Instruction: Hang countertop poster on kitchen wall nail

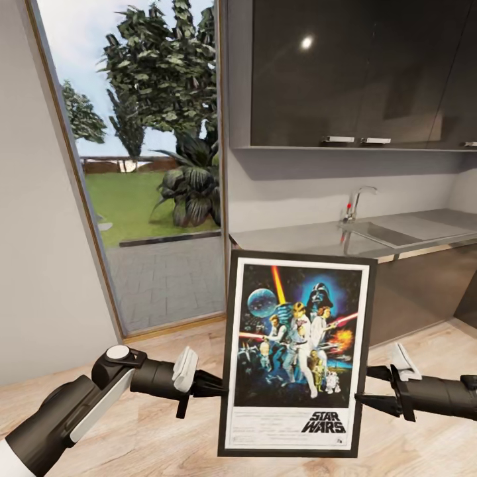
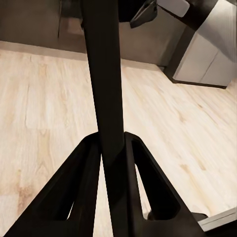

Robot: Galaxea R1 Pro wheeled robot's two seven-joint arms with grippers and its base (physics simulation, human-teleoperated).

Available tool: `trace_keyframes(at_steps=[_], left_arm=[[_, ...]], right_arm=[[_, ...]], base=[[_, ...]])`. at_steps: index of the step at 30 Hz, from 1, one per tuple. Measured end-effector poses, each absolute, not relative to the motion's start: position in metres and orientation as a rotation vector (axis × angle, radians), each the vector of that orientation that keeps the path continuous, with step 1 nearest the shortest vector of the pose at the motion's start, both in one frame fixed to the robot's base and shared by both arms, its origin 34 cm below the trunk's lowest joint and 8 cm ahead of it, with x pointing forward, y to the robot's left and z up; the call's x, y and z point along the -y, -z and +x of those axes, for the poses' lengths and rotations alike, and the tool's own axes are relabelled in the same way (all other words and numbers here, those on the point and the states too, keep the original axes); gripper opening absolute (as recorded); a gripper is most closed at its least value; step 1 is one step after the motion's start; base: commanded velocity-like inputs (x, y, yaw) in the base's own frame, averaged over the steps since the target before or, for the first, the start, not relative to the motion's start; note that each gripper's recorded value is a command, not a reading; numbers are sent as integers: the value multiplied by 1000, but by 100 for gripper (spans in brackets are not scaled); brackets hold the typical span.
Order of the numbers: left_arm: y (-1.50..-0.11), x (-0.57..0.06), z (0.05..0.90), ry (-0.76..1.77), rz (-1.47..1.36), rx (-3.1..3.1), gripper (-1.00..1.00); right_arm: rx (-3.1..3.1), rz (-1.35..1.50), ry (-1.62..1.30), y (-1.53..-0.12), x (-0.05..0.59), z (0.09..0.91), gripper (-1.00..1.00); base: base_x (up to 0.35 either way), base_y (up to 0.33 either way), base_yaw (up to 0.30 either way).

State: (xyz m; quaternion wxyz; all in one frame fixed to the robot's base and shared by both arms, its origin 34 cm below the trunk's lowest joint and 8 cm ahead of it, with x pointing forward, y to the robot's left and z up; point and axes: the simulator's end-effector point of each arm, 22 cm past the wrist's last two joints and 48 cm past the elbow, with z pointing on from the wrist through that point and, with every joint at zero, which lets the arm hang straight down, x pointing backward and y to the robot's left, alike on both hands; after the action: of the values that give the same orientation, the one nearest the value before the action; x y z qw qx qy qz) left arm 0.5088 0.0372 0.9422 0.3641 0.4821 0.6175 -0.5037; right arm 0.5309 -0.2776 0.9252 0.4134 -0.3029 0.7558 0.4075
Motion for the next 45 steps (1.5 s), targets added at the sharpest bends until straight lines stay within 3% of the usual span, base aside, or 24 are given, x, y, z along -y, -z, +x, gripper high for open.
trace_keyframes(at_steps=[13,14,24,25,45], left_arm=[[-944,-37,508,1295,1244,-1583,-100],[-944,-37,508,1294,1245,-1583,-100],[-943,-39,506,1309,1241,-1593,-100],[-943,-41,506,1308,1241,-1594,100],[-927,-72,519,1224,1235,-1670,100]], right_arm=[[-1909,-797,-1053,-919,265,526,100],[-1909,-797,-1053,-919,265,526,-100],[-1911,-797,-1047,-918,266,527,-100],[-1911,-797,-1048,-918,266,527,-100],[-1906,-801,-1049,-919,265,526,-100]], base=[[0,0,0],[0,0,0],[0,0,0],[0,0,0],[0,0,0]])
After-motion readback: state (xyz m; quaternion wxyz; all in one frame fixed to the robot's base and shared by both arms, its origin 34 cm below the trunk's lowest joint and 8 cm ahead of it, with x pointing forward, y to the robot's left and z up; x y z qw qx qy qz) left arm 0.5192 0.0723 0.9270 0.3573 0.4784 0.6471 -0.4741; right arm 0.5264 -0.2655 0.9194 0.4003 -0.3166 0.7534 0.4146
